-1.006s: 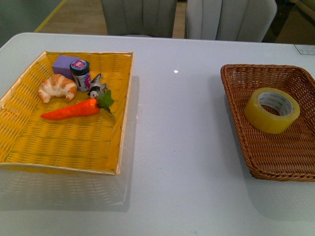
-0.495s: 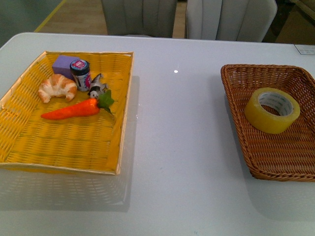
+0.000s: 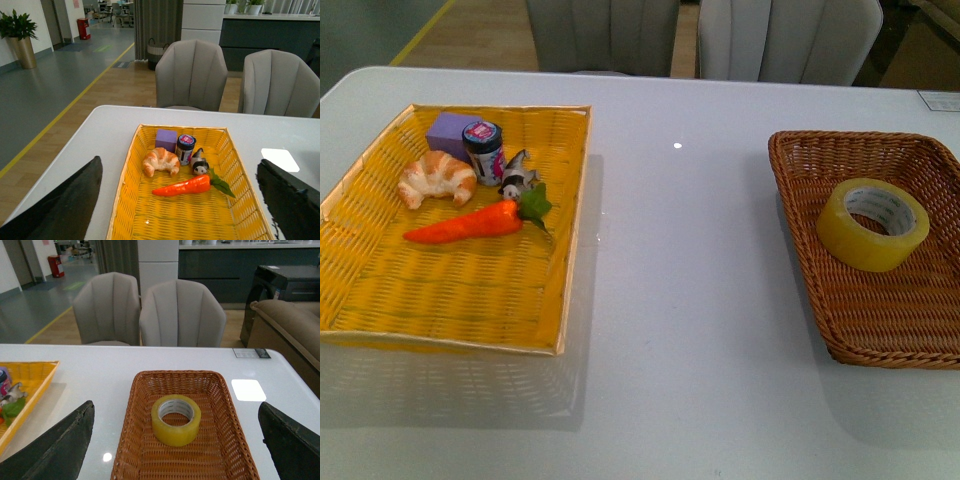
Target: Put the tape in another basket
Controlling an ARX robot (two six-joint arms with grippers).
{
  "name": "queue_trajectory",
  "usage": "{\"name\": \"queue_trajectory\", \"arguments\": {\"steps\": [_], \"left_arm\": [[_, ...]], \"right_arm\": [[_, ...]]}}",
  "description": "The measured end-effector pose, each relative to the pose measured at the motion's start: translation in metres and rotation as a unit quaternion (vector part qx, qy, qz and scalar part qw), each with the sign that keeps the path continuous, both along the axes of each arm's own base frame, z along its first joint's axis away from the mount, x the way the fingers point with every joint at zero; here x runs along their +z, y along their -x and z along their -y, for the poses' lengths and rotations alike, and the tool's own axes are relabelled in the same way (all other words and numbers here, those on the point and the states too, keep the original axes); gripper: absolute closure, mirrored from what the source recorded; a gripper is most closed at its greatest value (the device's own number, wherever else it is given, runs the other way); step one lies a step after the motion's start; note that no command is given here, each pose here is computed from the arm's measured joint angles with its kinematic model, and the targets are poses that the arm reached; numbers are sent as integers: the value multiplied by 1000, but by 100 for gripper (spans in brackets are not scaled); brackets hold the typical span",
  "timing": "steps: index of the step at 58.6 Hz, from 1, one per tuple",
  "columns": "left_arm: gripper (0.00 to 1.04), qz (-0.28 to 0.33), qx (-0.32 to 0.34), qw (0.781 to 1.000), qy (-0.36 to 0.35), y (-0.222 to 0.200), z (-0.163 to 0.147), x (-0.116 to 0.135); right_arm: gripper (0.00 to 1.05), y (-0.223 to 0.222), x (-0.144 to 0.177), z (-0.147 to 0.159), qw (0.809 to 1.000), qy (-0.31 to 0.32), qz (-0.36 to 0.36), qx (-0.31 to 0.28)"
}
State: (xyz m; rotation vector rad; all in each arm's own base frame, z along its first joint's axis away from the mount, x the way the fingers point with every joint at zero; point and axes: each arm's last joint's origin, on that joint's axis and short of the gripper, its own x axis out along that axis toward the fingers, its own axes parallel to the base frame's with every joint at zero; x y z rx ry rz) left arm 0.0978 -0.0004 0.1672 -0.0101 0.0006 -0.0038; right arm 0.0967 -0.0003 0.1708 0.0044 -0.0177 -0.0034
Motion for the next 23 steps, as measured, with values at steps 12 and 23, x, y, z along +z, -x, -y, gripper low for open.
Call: {"name": "queue_trajectory", "arguments": {"steps": [12, 23], "left_arm": [[9, 0, 0, 1000, -1, 0, 0, 0], [9, 0, 0, 1000, -1, 0, 0, 0]], "right_arm": [[9, 0, 0, 0, 1000, 0, 0, 0], [9, 0, 0, 0, 1000, 0, 0, 0]]}}
